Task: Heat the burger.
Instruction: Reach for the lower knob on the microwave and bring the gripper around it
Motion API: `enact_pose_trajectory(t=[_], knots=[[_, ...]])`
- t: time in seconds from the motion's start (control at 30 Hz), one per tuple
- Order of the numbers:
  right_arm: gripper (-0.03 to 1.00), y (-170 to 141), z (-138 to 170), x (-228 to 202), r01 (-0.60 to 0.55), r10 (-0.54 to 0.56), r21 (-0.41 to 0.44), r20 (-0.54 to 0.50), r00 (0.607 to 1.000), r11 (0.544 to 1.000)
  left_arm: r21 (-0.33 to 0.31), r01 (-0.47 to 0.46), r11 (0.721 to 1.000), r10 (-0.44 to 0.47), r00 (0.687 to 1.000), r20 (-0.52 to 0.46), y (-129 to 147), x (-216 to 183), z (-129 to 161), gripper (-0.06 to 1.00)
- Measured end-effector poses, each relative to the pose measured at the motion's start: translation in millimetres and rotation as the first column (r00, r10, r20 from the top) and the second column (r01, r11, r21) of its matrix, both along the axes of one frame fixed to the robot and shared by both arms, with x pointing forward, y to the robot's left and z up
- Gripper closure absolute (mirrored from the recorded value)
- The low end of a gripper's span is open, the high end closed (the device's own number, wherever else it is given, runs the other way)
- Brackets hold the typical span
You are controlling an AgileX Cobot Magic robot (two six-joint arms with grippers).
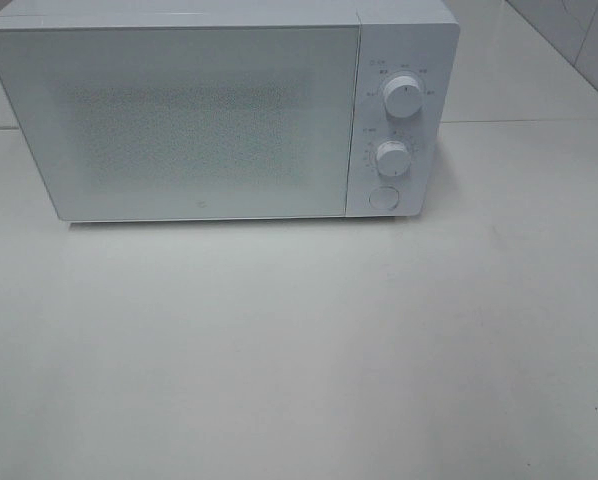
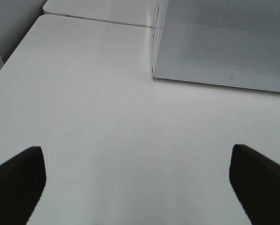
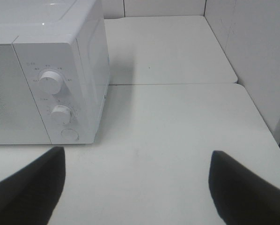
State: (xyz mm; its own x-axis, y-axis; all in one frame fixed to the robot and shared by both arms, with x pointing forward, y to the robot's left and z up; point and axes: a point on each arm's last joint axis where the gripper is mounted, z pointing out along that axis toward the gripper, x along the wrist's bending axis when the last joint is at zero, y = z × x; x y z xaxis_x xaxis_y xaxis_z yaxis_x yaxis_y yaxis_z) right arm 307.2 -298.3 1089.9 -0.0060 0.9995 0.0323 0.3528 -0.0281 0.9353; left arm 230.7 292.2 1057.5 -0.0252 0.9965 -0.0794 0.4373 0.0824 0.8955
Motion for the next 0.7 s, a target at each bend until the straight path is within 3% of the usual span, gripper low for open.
enact_pose_trajectory(t=[0.43, 0.7], knots=[[0.2, 3, -26, 35, -0.023, 0.024, -0.04, 0.029, 0.999, 0.999, 0.0, 0.0, 1.0, 0.0, 1.0, 0.0, 0, 0, 0, -0.04], [0.2, 7, -44, 52, -0.043, 0.043, -0.015, 0.051, 0.998, 0.999, 0.0, 0.0, 1.0, 0.0, 1.0, 0.0, 0, 0, 0, -0.04]])
